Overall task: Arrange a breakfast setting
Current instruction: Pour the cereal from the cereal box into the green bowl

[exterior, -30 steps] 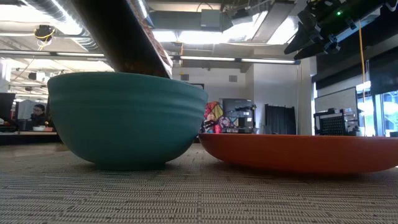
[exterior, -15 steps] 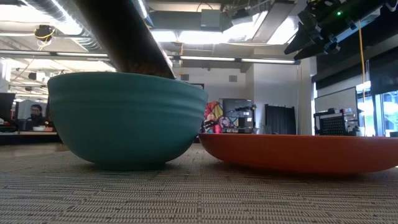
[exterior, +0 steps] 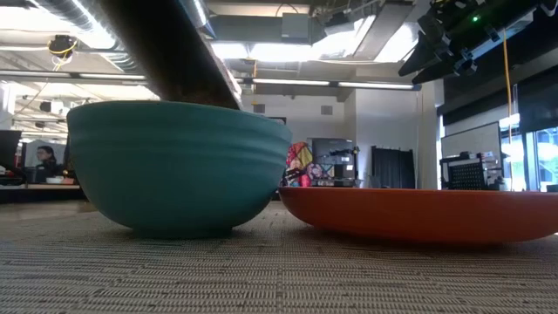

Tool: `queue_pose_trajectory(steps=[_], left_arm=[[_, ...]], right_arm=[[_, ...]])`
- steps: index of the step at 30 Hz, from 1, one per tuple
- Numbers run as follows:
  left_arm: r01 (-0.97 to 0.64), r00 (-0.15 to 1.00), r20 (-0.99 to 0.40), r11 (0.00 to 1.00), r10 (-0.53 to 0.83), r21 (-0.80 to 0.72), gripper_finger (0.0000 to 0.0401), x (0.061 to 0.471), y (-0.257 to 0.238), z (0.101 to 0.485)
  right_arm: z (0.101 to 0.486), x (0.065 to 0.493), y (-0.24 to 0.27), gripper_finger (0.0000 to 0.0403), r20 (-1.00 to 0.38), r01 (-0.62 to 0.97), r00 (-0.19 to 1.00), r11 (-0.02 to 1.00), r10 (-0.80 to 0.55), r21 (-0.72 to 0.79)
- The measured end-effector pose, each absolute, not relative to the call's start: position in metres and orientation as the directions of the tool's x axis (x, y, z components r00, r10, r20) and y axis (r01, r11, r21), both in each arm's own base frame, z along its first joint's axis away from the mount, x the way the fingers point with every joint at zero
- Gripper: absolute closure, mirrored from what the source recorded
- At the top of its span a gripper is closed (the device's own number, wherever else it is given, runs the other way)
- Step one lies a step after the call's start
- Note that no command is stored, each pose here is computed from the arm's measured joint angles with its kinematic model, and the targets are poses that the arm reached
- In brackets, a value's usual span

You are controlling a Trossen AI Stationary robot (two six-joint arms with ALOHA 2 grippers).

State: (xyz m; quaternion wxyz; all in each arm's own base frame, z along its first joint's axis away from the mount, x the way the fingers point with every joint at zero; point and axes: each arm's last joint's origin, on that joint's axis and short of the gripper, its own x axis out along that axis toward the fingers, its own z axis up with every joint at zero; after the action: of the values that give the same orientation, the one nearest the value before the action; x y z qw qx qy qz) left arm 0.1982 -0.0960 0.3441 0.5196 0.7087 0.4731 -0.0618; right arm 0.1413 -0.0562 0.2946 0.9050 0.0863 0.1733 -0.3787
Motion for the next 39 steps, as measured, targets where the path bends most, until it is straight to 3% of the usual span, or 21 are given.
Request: queue_pose_trajectory(steps=[25,35,39], left_arm=[[0.723,0.564,-0.552,-0.044,0.614,0.690,0.0235,0.193,-0.098,0.347],[0.719,0.548,-0.556,-0.012,0.626,0.695,0.0235,0.190,-0.095,0.347],[0.700,0.541,-0.570,0.045,0.619,0.713,0.0235,0.186,-0.093,0.349]], right_arm=[[0.295,0.141,-0.056,0.0130,-0.378,0.716,0.653,0.698,-0.656,0.025],[0.294,0.141,-0.056,0.0130,-0.387,0.716,0.649,0.698,-0.655,0.020],[0.292,0.140,-0.056,0.0130,-0.401,0.716,0.643,0.698,-0.653,0.013]])
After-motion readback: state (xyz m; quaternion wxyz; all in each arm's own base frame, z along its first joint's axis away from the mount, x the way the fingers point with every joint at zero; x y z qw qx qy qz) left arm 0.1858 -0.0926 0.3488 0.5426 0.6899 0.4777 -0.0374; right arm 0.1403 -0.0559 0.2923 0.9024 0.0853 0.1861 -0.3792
